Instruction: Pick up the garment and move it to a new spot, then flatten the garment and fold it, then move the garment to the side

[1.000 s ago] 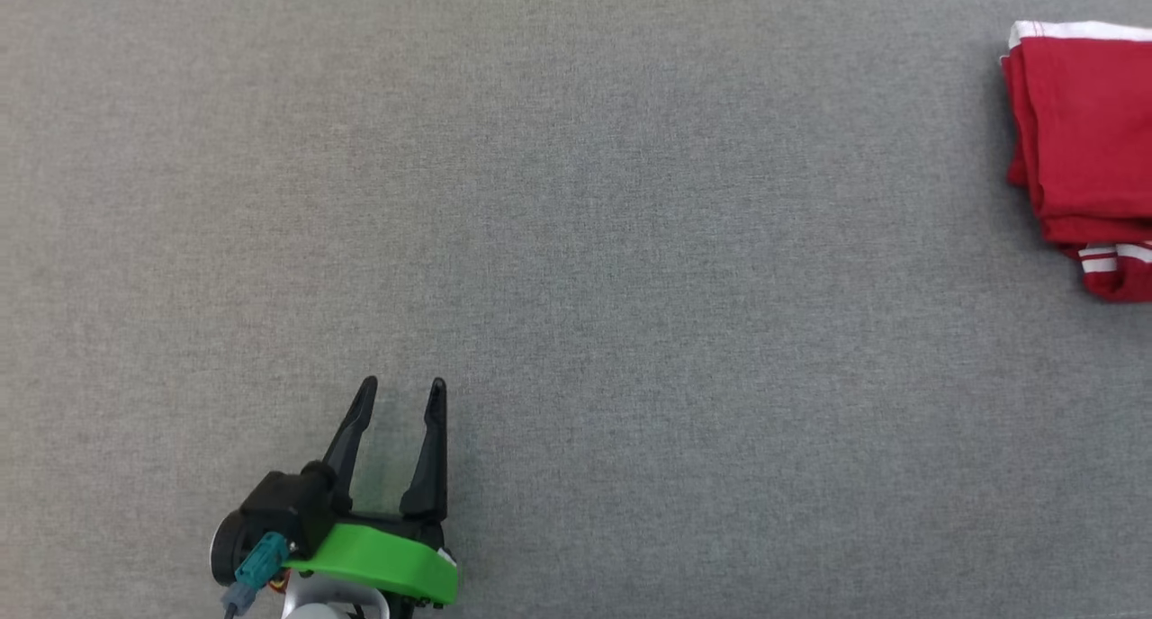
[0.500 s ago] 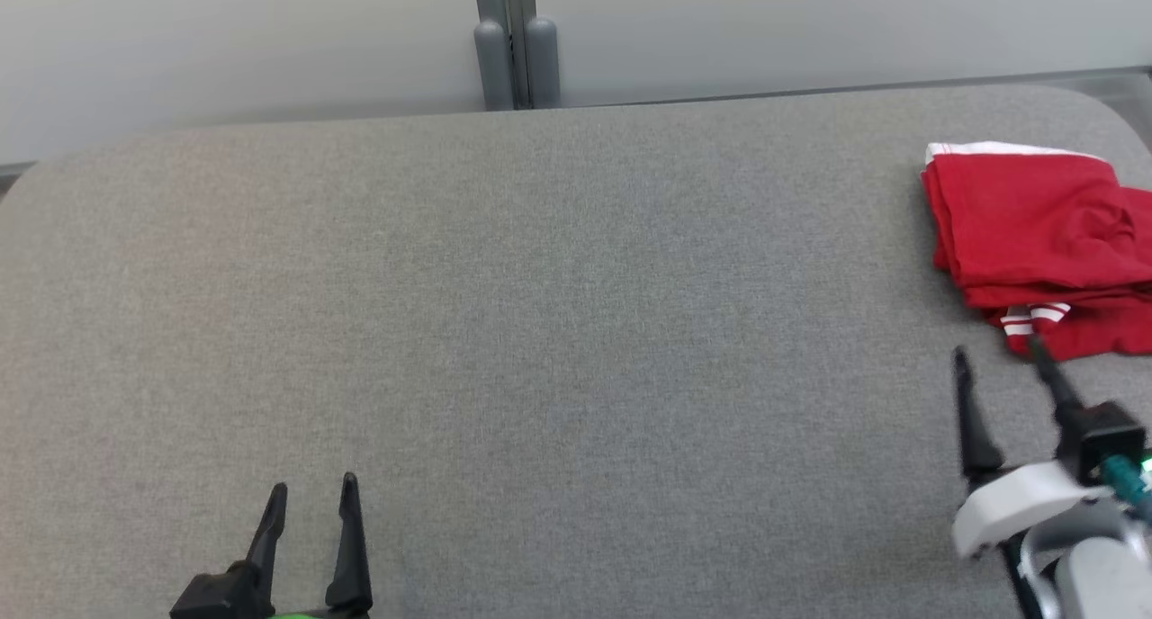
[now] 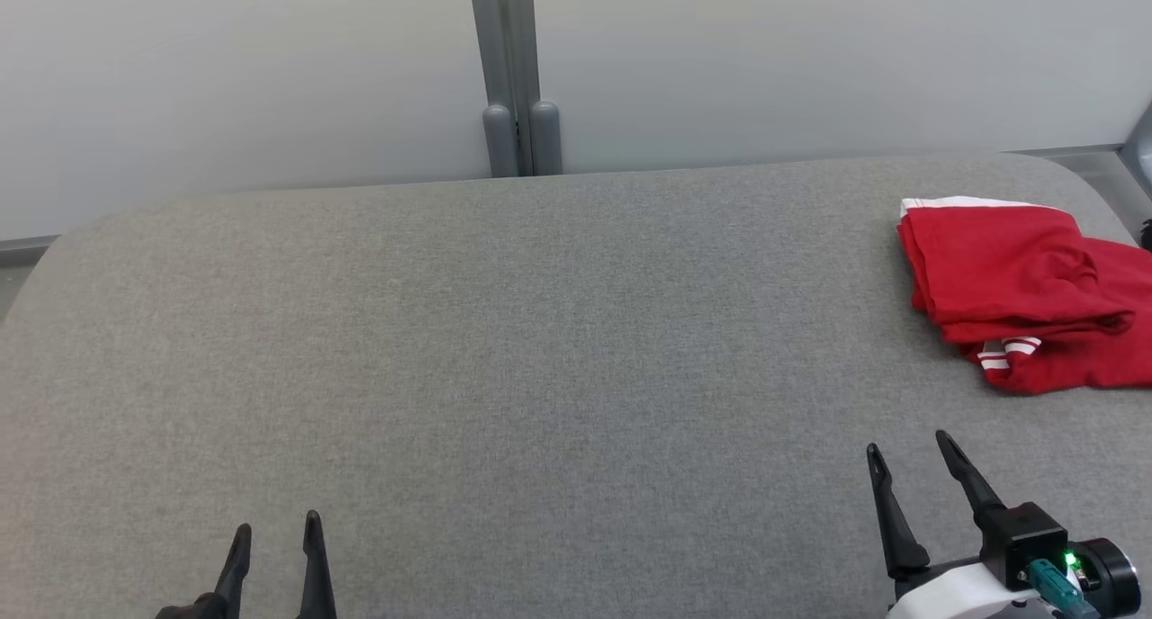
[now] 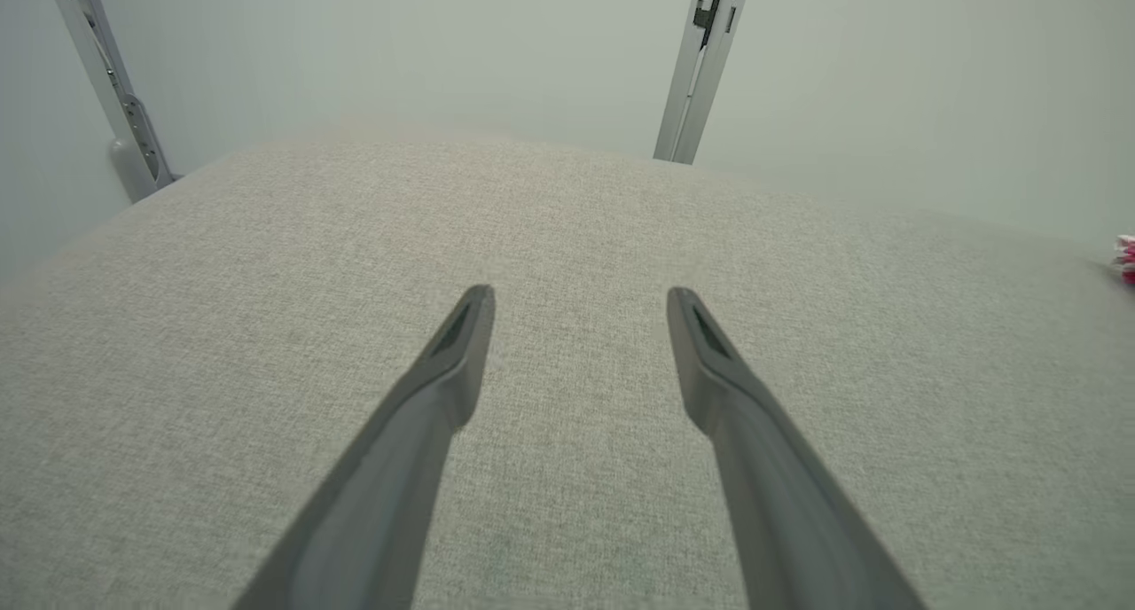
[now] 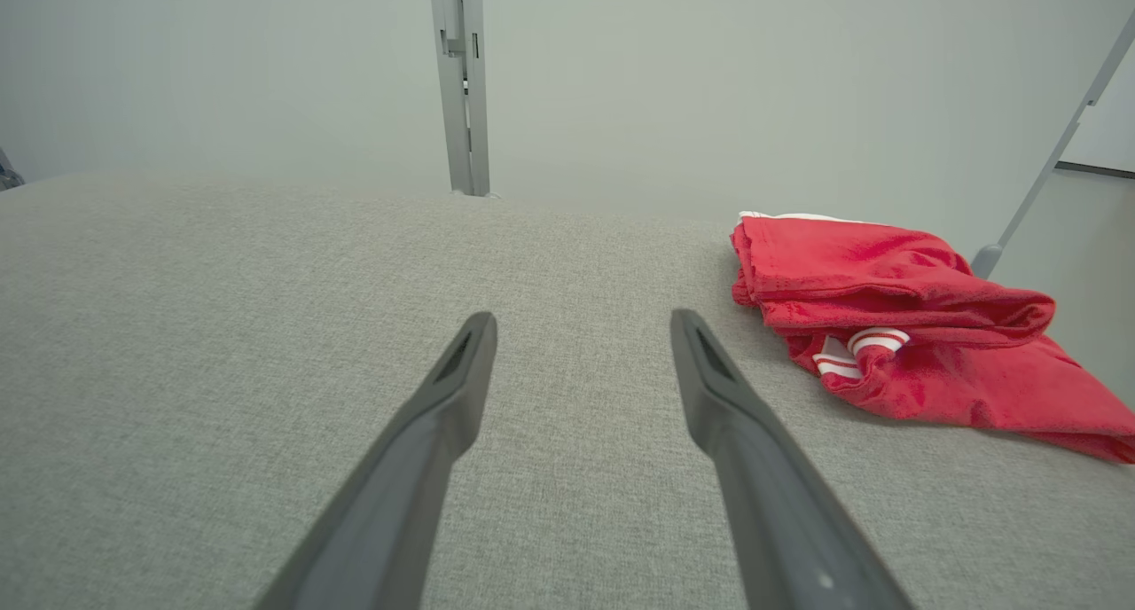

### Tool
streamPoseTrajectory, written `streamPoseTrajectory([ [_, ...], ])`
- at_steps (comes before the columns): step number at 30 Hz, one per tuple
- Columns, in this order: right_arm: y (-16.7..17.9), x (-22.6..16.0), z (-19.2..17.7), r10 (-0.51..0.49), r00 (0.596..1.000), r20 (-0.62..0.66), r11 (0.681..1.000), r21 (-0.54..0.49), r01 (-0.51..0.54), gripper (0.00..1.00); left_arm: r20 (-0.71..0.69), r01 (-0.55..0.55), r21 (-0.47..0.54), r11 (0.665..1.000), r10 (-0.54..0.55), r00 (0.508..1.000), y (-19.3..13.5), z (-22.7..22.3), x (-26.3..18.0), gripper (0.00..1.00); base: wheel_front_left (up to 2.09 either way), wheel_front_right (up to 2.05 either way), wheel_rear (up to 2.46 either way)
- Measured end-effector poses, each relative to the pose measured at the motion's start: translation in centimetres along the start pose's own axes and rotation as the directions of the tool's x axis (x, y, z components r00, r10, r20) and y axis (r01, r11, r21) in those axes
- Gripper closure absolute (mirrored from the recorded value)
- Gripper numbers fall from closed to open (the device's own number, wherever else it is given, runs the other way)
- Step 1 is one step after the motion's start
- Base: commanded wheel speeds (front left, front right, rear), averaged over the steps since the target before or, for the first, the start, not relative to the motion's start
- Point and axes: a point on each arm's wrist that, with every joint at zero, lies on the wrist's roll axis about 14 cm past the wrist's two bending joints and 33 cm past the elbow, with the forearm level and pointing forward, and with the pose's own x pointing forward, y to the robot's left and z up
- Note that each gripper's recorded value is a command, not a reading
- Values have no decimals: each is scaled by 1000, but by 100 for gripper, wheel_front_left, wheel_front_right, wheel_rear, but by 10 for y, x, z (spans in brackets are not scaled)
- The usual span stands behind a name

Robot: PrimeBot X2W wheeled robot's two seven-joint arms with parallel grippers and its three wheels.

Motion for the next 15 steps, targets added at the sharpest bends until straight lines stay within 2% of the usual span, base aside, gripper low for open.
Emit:
streamPoseTrajectory([
  [15,-23,2,0,-71,997,-3,997,-30,71,0,2,78,-23,997,-78,997,-20,0,7,0,0,0,0],
])
